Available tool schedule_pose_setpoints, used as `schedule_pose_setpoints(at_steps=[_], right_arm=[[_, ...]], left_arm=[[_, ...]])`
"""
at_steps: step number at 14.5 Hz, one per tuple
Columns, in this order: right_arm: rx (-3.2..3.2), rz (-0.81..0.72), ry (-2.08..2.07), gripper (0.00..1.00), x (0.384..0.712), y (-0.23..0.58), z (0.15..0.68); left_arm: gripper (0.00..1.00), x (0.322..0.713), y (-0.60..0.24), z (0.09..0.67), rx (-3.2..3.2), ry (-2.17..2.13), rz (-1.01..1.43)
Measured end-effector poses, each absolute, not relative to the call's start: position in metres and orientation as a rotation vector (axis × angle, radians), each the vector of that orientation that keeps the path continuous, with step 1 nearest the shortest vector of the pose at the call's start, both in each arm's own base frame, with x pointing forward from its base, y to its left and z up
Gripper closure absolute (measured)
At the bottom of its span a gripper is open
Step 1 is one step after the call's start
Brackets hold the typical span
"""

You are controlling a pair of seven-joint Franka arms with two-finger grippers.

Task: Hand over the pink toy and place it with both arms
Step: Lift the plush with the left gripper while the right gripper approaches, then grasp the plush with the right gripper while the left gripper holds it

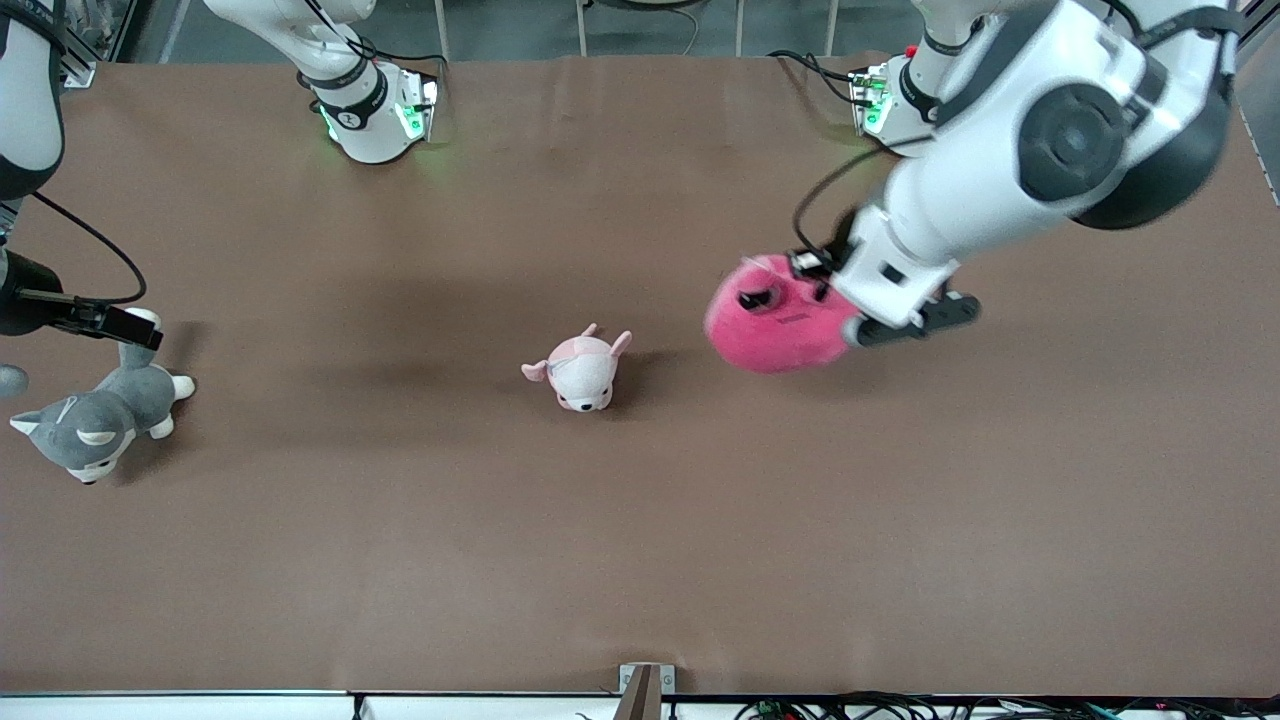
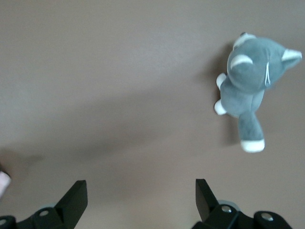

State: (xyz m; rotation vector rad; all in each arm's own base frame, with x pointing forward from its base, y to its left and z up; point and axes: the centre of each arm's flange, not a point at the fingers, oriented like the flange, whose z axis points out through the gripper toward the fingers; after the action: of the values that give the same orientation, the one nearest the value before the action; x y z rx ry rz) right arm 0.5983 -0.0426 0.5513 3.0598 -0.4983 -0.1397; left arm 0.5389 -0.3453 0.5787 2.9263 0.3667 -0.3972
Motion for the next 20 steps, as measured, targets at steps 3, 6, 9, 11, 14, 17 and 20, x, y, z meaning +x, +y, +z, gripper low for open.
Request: schedule_pose_setpoints(at_steps=[3,6,9,11,14,17,20], right_arm=[[3.031,-0.186,-0.827,0.00,0.595,0.018,0.555],[3.025,-0.277,-1.055,0.00,0.589,0.067,0.559],[2.973,-0.323,-1.260,0.00,0.575,0.124,0.571],[2.917,-0.353,-1.399,0.00,0.560,0.168,0.581],[2.831,-0.382,-1.560,0.00,0.531,0.228,0.598],[2.747,-0.401,-1.685,0.00,0.505,0.279,0.604],[2.714,-0.397,-1.733,0.00,0.485,0.321,0.591]], left_arm=[[0.90,0.502,-0.408,0.597,2.903,0.373,-0.352],[0.90,0.466,-0.464,0.598,2.872,0.383,-0.328],[0.90,0.436,-0.505,0.591,2.855,0.372,-0.334],[0.90,0.426,-0.520,0.588,2.841,0.353,-0.330],[0.90,0.416,-0.540,0.586,2.804,0.374,-0.315],[0.90,0.411,-0.548,0.582,2.796,0.372,-0.316],[0.90,0.410,-0.554,0.576,2.798,0.372,-0.309]])
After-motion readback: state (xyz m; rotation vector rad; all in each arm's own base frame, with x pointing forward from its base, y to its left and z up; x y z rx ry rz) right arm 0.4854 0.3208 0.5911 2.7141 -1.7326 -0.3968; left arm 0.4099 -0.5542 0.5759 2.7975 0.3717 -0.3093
